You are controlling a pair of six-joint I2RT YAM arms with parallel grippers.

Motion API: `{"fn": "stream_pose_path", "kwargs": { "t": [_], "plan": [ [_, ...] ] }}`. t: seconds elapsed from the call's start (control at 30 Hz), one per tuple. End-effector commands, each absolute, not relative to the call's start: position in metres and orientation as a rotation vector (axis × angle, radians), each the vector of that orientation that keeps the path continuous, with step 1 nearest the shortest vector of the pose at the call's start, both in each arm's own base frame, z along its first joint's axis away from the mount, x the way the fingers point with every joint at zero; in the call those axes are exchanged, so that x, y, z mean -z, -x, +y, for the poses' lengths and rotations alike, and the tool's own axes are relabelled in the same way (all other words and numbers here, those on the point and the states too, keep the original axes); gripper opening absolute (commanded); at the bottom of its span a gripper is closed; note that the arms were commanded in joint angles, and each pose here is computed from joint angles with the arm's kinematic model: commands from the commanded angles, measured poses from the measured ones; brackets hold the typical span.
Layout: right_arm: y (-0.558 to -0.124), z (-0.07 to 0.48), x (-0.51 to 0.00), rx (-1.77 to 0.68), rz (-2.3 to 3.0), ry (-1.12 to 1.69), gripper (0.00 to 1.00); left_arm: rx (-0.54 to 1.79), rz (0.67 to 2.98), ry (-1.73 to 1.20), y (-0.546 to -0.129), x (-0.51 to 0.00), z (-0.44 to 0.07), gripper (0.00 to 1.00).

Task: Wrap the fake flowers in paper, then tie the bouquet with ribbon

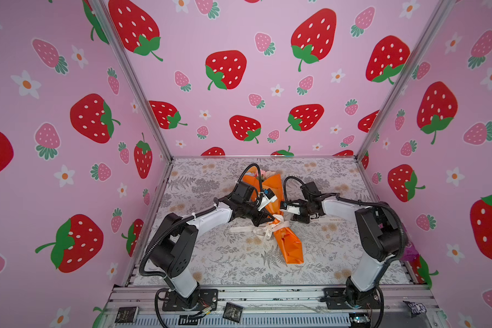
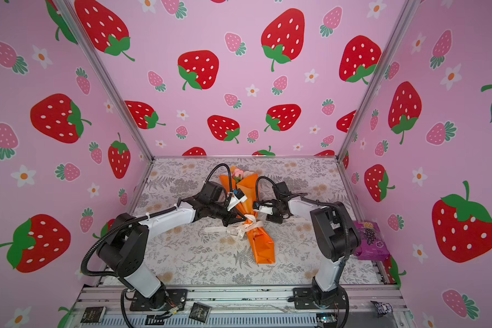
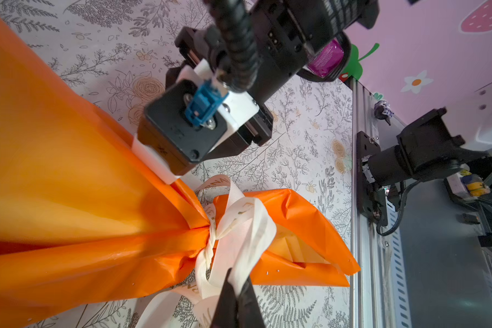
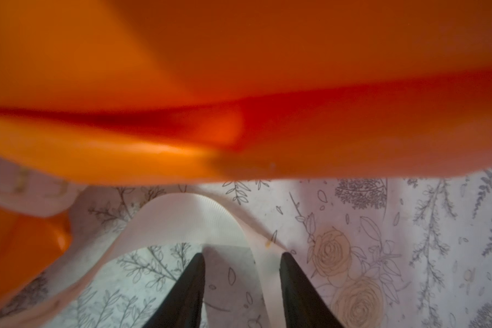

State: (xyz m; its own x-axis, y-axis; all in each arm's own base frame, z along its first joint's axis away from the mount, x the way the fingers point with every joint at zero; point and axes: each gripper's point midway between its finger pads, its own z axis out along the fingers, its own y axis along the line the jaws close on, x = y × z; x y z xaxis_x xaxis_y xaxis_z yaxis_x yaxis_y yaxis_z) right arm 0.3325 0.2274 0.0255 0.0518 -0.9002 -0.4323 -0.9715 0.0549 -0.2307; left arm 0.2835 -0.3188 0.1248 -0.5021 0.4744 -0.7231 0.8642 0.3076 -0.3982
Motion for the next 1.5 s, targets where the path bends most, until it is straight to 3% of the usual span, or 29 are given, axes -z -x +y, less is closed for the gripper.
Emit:
{"fn": "stream_pose_path", "kwargs": {
  "t": [0.0,0.17,0.33,0.37,0.63,1.03,1.2,1.33,1.47],
  "plan": [
    [-0.329,0.227,-0.013,-0.236,1.901,1.886,0.46,1.103,2.070,-1.203,-0.279,-0.132,-0.320,0.00],
    [-0.329,0.221,-0.005,-0.218,1.958,1.880,0.38,1.104,2.065,-1.203,-0.278,-0.134,-0.319,0.00],
    [-0.328,0.222,-0.025,-0.259,2.026,1.762,0.06,1.111,2.067,-1.195,-0.279,-0.136,-0.320,0.00],
    [-0.328,0.225,-0.037,-0.283,2.026,1.722,0.05,1.110,2.066,-1.187,-0.279,-0.138,-0.320,0.00],
    [-0.283,0.238,-0.149,-0.570,1.979,1.258,0.00,1.167,2.128,-1.061,-0.279,-0.153,-0.321,0.00],
    [-0.180,0.269,-0.142,-1.006,2.066,1.364,0.00,1.251,2.241,-0.893,-0.281,-0.150,-0.324,0.00],
    [-0.209,0.269,-0.131,-0.920,2.245,1.149,0.00,1.289,2.245,-0.905,-0.278,-0.156,-0.328,0.00],
    [-0.225,0.275,-0.099,-0.933,2.407,0.985,0.00,1.306,2.256,-0.913,-0.274,-0.159,-0.328,0.00],
    [-0.232,0.286,-0.107,-1.039,2.304,0.829,0.00,1.333,2.265,-0.941,-0.267,-0.158,-0.327,0.00]
  ]
}}
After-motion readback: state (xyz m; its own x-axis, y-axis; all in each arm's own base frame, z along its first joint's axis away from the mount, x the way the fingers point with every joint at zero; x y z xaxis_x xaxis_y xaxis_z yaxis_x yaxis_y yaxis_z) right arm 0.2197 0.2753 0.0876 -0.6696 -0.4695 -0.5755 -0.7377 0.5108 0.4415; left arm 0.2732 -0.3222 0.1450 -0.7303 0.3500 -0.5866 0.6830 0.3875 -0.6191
